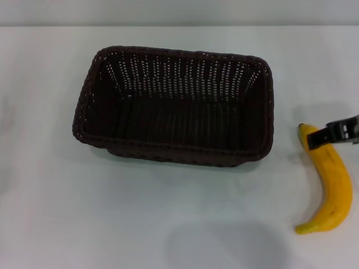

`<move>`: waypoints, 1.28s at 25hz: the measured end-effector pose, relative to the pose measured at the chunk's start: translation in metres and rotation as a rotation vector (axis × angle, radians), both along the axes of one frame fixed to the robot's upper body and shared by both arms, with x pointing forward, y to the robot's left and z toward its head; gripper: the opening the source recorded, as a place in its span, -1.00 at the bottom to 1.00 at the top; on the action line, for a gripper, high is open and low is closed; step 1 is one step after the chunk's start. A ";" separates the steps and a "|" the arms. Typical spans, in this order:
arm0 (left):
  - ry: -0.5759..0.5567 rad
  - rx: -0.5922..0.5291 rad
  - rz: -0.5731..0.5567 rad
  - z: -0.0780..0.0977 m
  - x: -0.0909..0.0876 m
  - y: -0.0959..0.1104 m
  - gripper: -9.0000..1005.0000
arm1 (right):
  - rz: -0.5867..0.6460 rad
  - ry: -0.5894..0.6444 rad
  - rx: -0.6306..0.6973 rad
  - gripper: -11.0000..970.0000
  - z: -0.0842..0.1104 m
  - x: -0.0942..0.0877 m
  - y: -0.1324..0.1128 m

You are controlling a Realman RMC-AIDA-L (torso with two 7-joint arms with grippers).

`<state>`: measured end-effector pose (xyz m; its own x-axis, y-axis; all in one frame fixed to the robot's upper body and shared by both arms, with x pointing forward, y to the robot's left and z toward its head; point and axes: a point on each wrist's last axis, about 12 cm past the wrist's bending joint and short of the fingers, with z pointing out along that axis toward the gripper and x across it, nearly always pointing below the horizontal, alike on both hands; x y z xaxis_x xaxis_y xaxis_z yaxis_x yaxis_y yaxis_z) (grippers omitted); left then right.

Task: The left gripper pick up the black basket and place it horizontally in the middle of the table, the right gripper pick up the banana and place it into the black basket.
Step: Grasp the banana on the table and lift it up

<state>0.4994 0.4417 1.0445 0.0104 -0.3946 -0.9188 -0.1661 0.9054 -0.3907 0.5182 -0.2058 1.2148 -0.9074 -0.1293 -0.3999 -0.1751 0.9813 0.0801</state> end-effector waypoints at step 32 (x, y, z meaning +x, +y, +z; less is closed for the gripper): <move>-0.001 0.012 -0.038 0.004 0.014 -0.007 0.46 | -0.047 0.160 -0.103 0.30 -0.064 0.013 0.003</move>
<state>0.5131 0.4347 1.0484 -0.0031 -0.3834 -0.9236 -0.1314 0.9157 -0.3797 0.5307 -0.2031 1.1511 -0.9643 -0.1184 -0.2370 -0.1224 0.9925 0.0020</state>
